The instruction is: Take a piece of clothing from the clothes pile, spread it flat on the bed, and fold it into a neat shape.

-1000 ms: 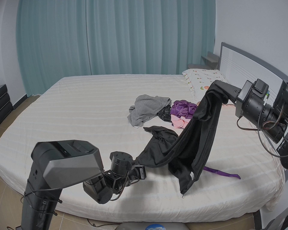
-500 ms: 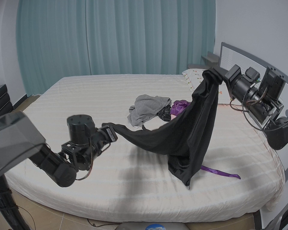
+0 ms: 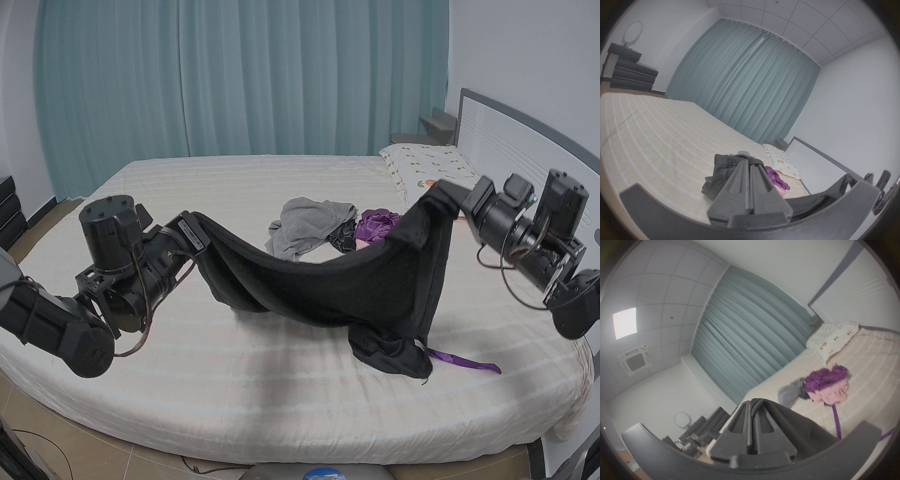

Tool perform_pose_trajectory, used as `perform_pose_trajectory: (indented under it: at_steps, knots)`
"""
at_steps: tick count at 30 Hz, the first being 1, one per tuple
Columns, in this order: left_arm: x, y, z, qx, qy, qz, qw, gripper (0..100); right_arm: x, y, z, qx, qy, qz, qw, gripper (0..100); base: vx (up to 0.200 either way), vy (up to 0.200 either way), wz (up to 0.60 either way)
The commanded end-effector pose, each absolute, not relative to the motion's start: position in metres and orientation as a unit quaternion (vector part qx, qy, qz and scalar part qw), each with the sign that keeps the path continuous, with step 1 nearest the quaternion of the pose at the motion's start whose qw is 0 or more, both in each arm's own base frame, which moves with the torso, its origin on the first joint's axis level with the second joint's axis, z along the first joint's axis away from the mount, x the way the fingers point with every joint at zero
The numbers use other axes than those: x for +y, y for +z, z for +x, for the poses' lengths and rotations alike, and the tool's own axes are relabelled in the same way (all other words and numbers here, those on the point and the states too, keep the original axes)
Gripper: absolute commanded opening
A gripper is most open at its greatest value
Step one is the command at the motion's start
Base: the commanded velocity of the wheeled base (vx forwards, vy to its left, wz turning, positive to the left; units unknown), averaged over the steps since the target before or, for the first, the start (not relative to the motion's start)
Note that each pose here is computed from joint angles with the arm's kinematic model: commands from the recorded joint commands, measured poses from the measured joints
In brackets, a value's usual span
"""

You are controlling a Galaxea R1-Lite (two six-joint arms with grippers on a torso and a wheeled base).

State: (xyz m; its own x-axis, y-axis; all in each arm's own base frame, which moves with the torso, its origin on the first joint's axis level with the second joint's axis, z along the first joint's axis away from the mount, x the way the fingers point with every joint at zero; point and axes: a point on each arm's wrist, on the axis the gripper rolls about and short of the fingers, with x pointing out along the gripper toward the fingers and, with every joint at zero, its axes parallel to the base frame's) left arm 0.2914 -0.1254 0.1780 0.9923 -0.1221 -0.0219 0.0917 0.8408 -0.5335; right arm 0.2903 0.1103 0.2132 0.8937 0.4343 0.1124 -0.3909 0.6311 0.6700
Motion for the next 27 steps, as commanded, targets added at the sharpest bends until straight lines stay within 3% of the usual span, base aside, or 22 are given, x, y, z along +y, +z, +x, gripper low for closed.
perform_pose_trajectory:
  at_steps: [1,8,19,27]
  knots:
    - [-0.133,0.12,0.293,0.106,-0.053,-0.265,0.957,0,0.116,0.147,0.296,0.125,0.205,0.353,0.904,0,0.0,0.0,0.0]
    - [-0.146,0.091,0.284,0.165,-0.059,-0.293,0.94,0,0.129,0.113,0.304,0.163,0.168,0.376,0.896,0,0.0,0.0,0.0]
    - [-0.142,0.068,0.269,0.223,-0.064,-0.299,0.925,0,0.13,0.11,0.297,0.169,0.165,0.391,0.89,0,0.0,0.0,0.0]
    - [-0.14,0.067,0.265,0.228,-0.062,-0.308,0.922,0,0.13,0.111,0.292,0.167,0.16,0.389,0.892,0,-0.15,0.0,0.0]
